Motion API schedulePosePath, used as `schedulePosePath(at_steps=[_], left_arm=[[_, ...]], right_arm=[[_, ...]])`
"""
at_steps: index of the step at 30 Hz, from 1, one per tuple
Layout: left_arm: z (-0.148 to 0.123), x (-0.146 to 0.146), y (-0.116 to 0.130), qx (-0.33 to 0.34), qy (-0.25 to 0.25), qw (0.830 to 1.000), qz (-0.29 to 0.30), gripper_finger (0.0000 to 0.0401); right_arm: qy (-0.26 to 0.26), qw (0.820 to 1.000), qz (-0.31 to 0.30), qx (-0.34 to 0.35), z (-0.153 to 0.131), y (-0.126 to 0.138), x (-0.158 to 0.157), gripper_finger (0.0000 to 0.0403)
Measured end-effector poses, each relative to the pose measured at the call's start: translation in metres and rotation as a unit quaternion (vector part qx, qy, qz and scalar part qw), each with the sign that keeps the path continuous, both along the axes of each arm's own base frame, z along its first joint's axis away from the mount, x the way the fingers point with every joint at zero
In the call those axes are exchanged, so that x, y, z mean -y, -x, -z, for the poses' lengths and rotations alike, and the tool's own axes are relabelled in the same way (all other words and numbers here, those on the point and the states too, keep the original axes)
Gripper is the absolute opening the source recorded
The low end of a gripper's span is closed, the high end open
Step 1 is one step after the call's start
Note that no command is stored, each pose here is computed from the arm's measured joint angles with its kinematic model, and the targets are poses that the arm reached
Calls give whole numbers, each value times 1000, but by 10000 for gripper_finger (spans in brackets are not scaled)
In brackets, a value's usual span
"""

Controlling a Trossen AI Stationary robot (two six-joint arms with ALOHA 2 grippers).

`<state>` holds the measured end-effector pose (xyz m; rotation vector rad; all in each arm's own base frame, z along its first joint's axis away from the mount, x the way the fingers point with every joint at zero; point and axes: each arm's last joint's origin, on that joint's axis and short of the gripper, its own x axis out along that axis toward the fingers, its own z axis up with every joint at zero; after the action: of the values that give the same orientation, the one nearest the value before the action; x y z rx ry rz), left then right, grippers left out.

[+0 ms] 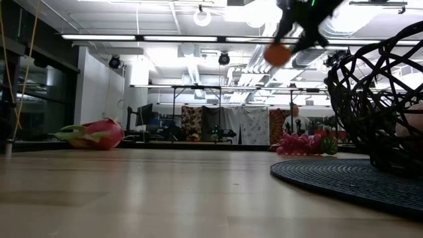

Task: Build produce basket
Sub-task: Put the orange into the basket

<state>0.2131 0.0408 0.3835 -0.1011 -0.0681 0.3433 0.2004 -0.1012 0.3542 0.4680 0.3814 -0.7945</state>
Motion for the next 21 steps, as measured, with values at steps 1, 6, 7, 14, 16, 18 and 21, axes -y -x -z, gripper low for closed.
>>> schedulePosePath(at_steps=[1, 6, 7, 14, 16, 18, 21], left_arm=[[0, 0, 0, 0, 0, 1000, 5, 346], [0, 3, -1, 7, 21, 999, 50, 346], [0, 3, -1, 9, 30, 998, 58, 346], [0, 4, -1, 18, 59, 996, 71, 346], [0, 3, -1, 18, 60, 996, 63, 346], [0, 3, -1, 19, 60, 996, 57, 346], [0, 3, -1, 19, 60, 997, 48, 346]], right_arm=[[5, 999, -34, 20, -6, 0, -10, 280], [28, 978, -180, 103, -25, -13, -59, 280], [35, 971, -207, 116, -28, -17, -68, 280], [79, 931, -310, 176, -35, -41, -107, 280], [79, 929, -315, 178, -35, -42, -109, 280], [79, 929, -314, 178, -35, -42, -109, 280], [80, 929, -313, 180, -36, -40, -108, 280]])
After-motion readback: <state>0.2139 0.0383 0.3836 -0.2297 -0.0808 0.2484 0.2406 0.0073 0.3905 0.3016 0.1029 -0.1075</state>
